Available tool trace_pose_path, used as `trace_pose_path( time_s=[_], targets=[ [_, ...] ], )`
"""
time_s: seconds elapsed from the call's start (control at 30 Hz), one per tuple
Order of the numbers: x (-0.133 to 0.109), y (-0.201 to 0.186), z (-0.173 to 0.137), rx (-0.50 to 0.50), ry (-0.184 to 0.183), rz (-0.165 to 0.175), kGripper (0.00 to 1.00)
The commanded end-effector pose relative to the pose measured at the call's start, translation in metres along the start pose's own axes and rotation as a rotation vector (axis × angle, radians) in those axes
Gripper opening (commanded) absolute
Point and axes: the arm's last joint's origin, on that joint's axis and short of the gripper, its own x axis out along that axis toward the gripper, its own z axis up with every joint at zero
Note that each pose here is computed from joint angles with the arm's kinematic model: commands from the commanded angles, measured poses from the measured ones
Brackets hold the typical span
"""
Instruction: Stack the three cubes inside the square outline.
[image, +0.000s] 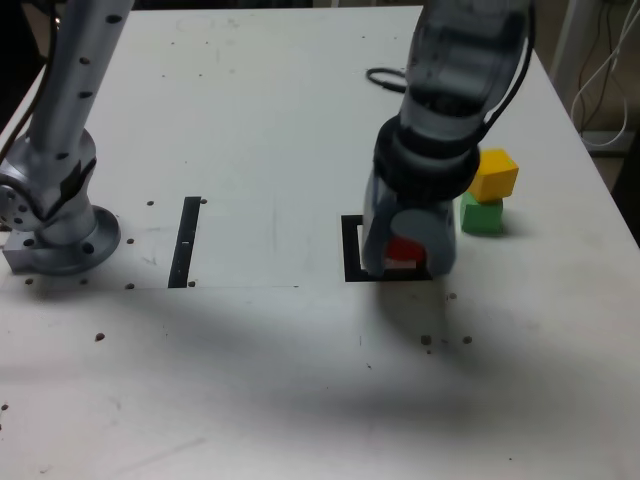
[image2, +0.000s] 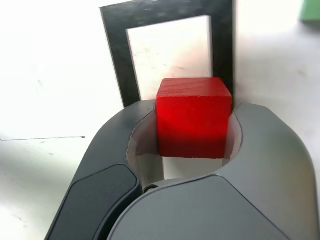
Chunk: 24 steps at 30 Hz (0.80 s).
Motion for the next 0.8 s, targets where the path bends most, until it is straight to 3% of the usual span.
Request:
trace_pose_path(
  time_s=[0.0,0.3,0.67,0.77],
  targets=[
    [-0.002,0.003,-0.004,-0.020,-0.009,-0.003,0.14],
    [0.010,0.018,-0.009,-0.055,0.011,0.008,0.15],
    [0.014,0.021,-0.011,-0.063,-0.020,-0.027,0.19],
    [0.014,0.021,-0.011,-0.064,-0.022,-0.031,0.27]
  ],
)
